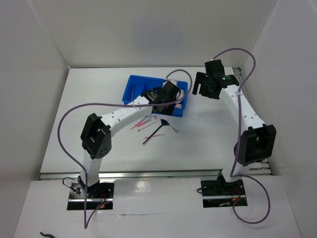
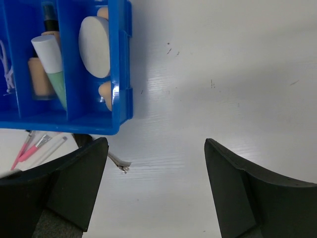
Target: Organize the makeup
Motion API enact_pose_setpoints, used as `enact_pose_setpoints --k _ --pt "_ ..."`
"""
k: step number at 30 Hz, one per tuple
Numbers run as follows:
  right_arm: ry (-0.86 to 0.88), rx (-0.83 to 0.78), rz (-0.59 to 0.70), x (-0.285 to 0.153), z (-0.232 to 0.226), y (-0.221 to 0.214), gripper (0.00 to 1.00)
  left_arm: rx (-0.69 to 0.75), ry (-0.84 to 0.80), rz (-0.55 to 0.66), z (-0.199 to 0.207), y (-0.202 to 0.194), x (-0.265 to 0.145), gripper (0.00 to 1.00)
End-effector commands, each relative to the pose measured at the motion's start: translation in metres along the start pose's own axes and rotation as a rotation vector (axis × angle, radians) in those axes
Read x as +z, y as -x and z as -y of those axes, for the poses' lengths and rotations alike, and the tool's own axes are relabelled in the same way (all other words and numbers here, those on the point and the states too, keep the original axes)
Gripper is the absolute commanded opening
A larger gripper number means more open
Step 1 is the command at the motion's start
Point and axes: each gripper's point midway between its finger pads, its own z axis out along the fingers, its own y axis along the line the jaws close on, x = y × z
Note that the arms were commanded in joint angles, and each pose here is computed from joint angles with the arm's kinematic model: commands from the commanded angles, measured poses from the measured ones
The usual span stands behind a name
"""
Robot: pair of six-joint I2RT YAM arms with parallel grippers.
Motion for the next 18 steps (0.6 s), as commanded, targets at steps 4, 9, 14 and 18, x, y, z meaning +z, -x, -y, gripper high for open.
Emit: enact_pose_setpoints --k 4,9,14,18 --pt "0.072 0.019 0.031 -0.031 -0.003 -0.004 0.76 -0.157 0.009 -0.190 0.011 -0.066 -0.010 0.50" --pt "0.150 -0.064 -0.025 -0.029 -0.027 -0.035 0.58 -0.142 0.008 -0.111 0.001 -0.055 -0.037 0.52" --pt "0.282 -0.212 -0.179 -0.016 -0.084 -0.101 0.61 -0.192 0.080 -0.093 -0.060 -0.052 -0.061 0.53" --pt "0.283 -0.352 -0.276 0.000 -0.108 -0.148 0.69 -0.283 0.096 -0.049 -0.106 -0.043 -0.084 0.55"
